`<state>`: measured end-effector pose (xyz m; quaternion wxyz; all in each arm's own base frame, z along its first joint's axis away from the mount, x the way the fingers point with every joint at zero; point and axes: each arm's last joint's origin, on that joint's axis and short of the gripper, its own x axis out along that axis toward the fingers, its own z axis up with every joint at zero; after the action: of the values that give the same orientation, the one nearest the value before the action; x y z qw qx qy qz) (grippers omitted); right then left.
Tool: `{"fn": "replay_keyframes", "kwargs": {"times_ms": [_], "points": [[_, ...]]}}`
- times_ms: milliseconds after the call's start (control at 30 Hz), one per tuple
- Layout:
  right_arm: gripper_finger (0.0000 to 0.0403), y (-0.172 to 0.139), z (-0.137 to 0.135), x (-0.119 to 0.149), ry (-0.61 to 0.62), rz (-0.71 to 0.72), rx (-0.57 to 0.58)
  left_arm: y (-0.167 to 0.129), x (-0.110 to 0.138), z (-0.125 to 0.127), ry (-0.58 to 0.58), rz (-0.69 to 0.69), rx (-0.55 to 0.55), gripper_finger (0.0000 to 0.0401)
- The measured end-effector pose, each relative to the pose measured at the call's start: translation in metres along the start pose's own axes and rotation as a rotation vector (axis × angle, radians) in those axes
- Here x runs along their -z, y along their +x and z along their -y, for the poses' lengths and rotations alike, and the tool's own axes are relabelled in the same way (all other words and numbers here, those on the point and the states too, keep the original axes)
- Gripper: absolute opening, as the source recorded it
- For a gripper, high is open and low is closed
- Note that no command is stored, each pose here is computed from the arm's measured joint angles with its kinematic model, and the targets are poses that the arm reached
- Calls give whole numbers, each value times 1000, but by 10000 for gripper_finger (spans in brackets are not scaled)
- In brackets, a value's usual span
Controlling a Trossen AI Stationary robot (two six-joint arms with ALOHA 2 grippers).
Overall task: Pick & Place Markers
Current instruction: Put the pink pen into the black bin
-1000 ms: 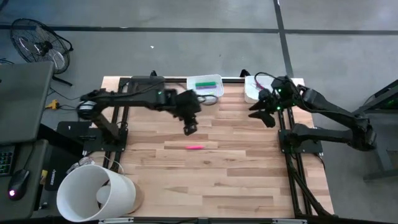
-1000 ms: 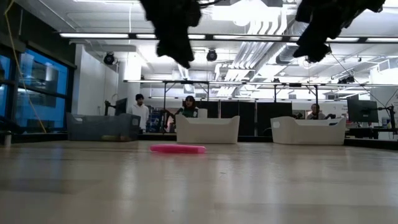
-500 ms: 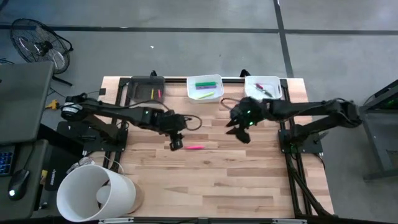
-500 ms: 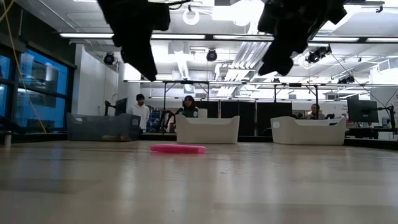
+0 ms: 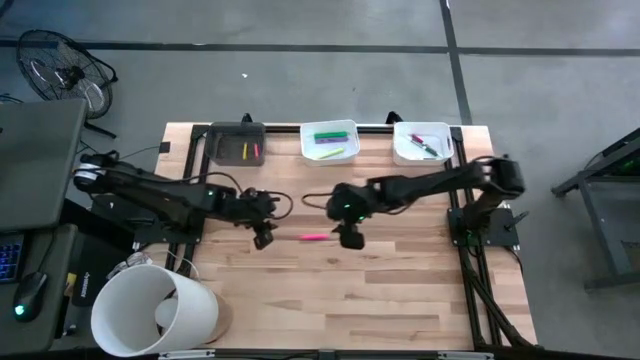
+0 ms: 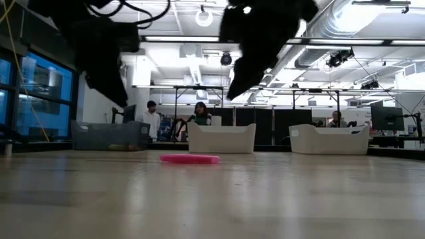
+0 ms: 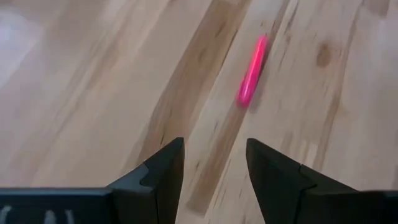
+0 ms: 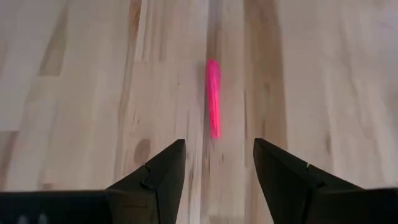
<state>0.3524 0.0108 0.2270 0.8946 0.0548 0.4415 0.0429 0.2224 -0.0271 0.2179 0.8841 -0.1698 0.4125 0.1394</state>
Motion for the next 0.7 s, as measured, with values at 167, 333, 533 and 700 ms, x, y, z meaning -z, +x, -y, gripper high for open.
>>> {"fn": "replay_keyframes", "kwargs": {"times_ms": [167, 333, 533, 700], "points": [[179, 37, -2, -13, -67, -84, -21, 2, 12, -1, 21, -28, 8, 169], [179, 72, 0, -16, -91, -162, -32, 3, 15, -2, 27, -36, 2, 169], [179, 97, -7, -14, -124, -198, -42, 4, 15, -2, 45, -33, -4, 169], [179, 104, -8, -11, -132, -213, 0, 4, 15, -2, 45, -29, -6, 169]]}}
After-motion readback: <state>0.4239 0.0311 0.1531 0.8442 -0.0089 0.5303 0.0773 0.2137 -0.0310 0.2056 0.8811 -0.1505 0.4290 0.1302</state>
